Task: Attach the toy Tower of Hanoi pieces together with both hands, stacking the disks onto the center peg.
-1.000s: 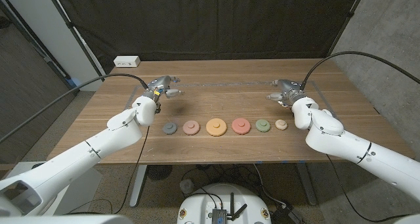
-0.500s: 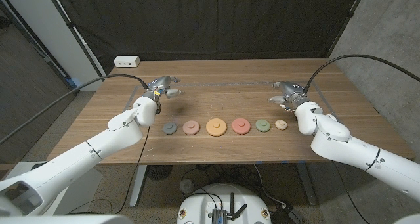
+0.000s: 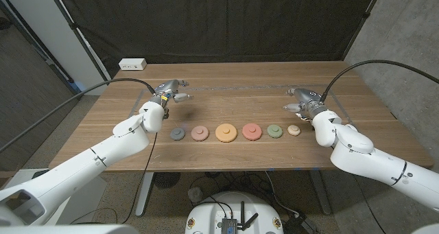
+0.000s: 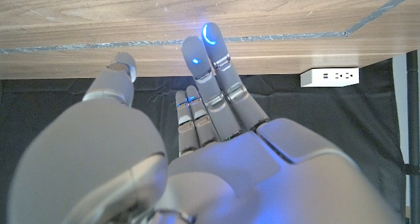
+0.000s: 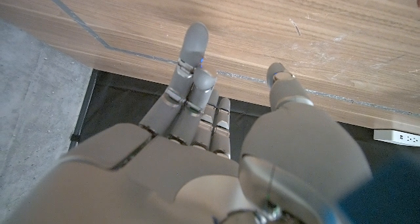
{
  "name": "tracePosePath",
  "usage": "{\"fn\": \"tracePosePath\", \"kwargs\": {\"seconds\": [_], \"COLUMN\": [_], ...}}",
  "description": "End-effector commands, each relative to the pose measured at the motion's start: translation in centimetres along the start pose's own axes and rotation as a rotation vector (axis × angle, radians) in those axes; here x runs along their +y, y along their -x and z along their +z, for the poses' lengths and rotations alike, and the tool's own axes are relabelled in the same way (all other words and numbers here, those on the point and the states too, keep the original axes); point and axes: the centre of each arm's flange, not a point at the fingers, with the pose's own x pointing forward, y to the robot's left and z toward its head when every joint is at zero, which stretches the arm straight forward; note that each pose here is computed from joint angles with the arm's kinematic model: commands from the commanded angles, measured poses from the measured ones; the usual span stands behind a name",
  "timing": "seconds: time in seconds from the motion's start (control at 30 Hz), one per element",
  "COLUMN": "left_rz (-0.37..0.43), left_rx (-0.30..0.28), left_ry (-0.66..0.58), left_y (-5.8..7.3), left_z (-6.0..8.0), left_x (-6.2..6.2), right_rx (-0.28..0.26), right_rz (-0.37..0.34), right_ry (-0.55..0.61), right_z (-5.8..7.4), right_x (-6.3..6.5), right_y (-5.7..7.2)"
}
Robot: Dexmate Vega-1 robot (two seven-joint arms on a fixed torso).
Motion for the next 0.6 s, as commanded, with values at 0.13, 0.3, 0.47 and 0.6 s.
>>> {"fn": "tracePosePath", "kwargs": {"seconds": [0.13, 0.3, 0.47, 0.6], "left_rz": [0.003, 0.002, 0.004, 0.008], "left_rx": [-0.003, 0.000, 0.004, 0.003], "left_ry": [0.010, 0.028, 0.030, 0.035], "left_y": [0.0, 0.1, 0.2, 0.2], "left_z": [0.0, -0.3, -0.5, -0.4], "left_x": [-0.1, -0.1, -0.2, -0.2], "right_rx": [0.000, -0.009, -0.014, -0.022], "right_rz": [0.012, 0.009, 0.008, 0.015], "right_ry": [-0.006, -0.005, -0.003, 0.003], "right_z": [-0.5, -0.6, -0.7, -0.6], "right_x": [0.6, 0.6, 0.5, 0.5], "right_y": [2.0, 2.6, 3.2, 3.6]}}
